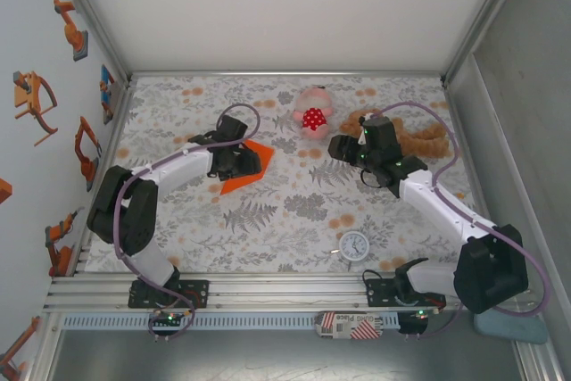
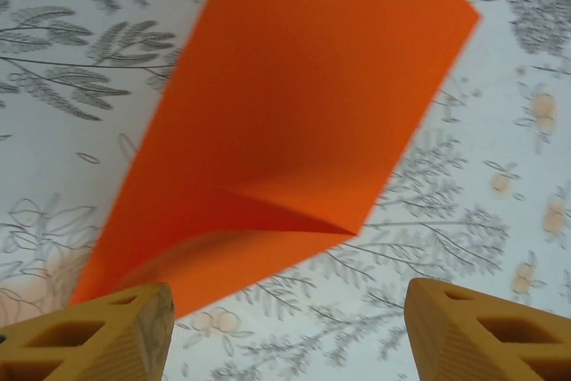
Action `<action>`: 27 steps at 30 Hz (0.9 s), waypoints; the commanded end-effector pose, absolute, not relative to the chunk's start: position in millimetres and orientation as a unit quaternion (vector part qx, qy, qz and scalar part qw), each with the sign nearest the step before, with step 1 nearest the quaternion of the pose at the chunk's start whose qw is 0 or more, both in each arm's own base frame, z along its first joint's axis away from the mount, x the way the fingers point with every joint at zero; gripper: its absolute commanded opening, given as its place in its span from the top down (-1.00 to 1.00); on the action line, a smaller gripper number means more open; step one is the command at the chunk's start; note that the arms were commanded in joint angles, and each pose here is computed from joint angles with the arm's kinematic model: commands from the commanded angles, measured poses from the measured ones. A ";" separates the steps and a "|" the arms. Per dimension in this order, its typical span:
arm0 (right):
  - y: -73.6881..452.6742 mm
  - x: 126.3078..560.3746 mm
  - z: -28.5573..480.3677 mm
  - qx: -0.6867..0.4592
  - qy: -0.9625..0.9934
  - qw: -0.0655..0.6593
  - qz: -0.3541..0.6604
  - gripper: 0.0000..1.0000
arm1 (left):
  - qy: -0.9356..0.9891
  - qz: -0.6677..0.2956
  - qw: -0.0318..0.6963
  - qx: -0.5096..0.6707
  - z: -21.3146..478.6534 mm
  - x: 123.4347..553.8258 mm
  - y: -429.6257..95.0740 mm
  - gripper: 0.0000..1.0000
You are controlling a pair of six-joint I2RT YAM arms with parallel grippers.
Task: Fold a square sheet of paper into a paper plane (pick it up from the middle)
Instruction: Turn over the paper at the center of the table, then move the paper to the center of the table.
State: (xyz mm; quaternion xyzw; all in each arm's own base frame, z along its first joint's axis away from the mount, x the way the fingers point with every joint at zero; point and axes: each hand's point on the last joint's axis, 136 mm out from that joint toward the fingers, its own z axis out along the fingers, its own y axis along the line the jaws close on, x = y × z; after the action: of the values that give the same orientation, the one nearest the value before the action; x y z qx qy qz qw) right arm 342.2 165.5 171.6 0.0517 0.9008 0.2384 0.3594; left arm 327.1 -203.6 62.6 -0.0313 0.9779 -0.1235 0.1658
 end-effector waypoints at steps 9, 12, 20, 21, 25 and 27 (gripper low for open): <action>174.4 342.8 165.8 0.056 0.892 0.359 0.271 -0.80 | 0.977 -0.149 0.146 -0.053 32.6 346.0 -205.2 -0.32; 180.9 342.7 159.9 0.068 0.890 0.343 0.293 -0.73 | 0.976 -0.162 0.134 -0.055 26.7 341.3 -210.2 -0.27; 199.5 339.2 130.0 0.126 0.885 0.279 0.350 -0.53 | 0.976 -0.182 0.113 -0.029 22.5 321.2 -235.6 -0.09; 205.5 337.8 127.2 0.128 0.883 0.267 0.364 -0.49 | 0.976 -0.187 0.110 -0.023 22.7 318.0 -242.0 -0.06; 224.4 328.3 104.8 0.148 0.891 0.221 0.369 -0.42 | 0.976 -0.194 0.097 -0.010 18.4 304.5 -263.0 0.12; 235.9 323.2 94.7 0.150 0.893 0.203 0.372 -0.38 | 0.976 -0.197 0.093 -0.010 16.1 299.1 -269.2 0.21</action>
State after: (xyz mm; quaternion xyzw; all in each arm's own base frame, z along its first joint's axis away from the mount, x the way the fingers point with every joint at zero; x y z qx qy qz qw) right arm 328.2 218.2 98.7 0.1309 0.9013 0.3446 0.2275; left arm 307.7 -261.7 23.5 -0.0010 0.9757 -0.1896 0.1103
